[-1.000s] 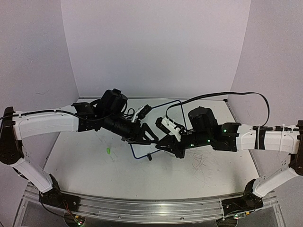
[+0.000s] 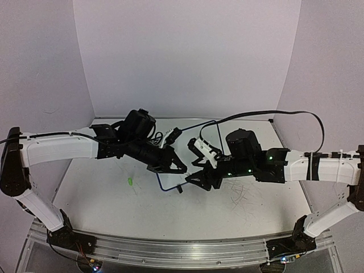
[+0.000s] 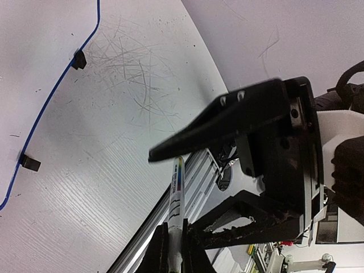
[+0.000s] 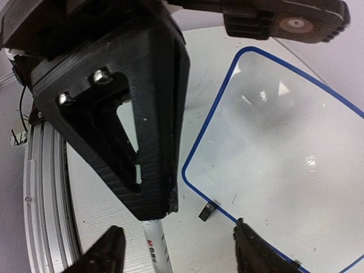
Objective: Write a sentence on the whiteboard
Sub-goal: Pass from the right arm to the left, then pass from the left arm to the right
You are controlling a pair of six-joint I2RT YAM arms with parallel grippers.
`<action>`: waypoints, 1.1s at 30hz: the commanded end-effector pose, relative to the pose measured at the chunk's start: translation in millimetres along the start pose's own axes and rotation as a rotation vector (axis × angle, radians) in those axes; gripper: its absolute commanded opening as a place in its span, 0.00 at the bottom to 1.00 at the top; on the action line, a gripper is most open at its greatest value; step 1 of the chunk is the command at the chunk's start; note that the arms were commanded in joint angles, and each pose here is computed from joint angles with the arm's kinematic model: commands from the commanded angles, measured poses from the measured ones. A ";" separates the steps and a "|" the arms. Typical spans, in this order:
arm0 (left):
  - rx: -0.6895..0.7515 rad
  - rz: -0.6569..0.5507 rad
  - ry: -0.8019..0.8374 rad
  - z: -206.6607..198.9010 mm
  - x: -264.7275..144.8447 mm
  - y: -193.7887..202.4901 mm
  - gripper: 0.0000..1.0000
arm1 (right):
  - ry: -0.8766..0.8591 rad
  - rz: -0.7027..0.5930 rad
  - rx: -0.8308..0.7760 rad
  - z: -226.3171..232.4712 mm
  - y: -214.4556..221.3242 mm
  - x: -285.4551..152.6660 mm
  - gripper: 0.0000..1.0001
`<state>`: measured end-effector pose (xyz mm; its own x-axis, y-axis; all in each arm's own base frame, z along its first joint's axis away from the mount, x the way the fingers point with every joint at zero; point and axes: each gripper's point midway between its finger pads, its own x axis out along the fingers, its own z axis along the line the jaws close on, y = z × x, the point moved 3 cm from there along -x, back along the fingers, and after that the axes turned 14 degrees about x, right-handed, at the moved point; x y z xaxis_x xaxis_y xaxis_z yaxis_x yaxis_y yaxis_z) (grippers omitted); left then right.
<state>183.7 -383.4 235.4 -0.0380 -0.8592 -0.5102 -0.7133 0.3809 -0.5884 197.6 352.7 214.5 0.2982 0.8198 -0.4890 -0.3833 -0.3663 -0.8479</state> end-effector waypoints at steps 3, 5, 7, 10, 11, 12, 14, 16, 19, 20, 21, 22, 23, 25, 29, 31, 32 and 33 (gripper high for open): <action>0.109 -0.174 -0.045 -24.6 -34.0 -38.3 0.00 | 0.160 -0.152 0.106 -18.7 -33.7 -26.8 0.94; 0.136 -0.228 -0.085 -26.9 -46.7 -46.4 0.00 | 0.192 -0.216 0.206 -27.2 -38.9 -41.9 0.98; 0.177 -0.312 -0.134 -31.5 -64.6 -58.5 0.00 | 0.180 -0.305 0.294 -32.6 -47.8 -61.5 0.98; 0.227 -0.463 -0.151 -44.6 -94.5 -77.9 0.00 | 0.145 -0.442 0.453 -41.0 -62.8 -93.3 0.98; 0.244 -0.520 -0.135 -52.1 -105.3 -84.1 0.00 | 0.100 -0.483 0.491 -41.6 -70.0 -104.5 0.98; 0.258 -0.576 -0.114 -59.8 -115.3 -90.2 0.00 | 0.039 -0.523 0.514 -41.0 -78.3 -115.5 0.98; 0.276 -0.652 -0.058 -72.9 -127.9 -98.6 0.00 | -0.104 -0.578 0.560 -34.5 -94.3 -133.1 0.98; 0.293 -0.706 -0.004 -85.0 -135.9 -106.0 0.00 | -0.234 -0.596 0.547 -21.8 -111.3 -144.6 0.98; 0.304 -0.775 0.078 -98.8 -143.5 -112.8 0.00 | -0.351 -0.625 0.568 -9.2 -136.3 -156.4 0.98; 0.307 -0.782 0.105 -101.7 -143.2 -114.0 0.00 | -0.379 -0.644 0.584 -7.3 -143.7 -160.4 0.98; 0.317 -0.791 0.133 -105.7 -143.3 -115.9 0.00 | -0.404 -0.661 0.589 -5.4 -150.2 -163.3 0.98; 0.329 -0.787 0.164 -110.4 -141.6 -117.2 0.00 | -0.421 -0.672 0.588 -4.0 -155.8 -164.9 0.98; 0.339 -0.782 0.188 -114.0 -139.9 -118.8 0.00 | -0.432 -0.675 0.576 -2.6 -160.5 -165.4 0.98; 0.349 -0.770 0.215 -117.6 -135.2 -121.0 0.00 | -0.450 -0.671 0.522 1.4 -166.4 -164.7 0.98; 0.354 -0.741 0.249 -119.9 -128.0 -120.6 0.00 | -0.431 -0.664 0.478 0.4 -167.7 -160.0 0.98; 0.357 -0.731 0.262 -120.7 -125.9 -119.5 0.00 | -0.418 -0.613 0.456 1.2 -167.4 -154.0 0.97; 0.354 -0.727 0.263 -120.0 -124.8 -118.8 0.00 | -0.416 -0.573 0.448 1.7 -166.3 -148.6 0.96; 0.352 -0.723 0.266 -119.4 -123.4 -118.1 0.00 | -0.429 -0.534 0.434 4.0 -164.3 -143.5 0.96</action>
<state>200.5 -365.1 413.2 0.2135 -0.9708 0.1091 -0.4021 -0.1891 -0.8959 222.0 287.2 409.0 0.3069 0.9346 0.1797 -0.6455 0.3431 -0.6824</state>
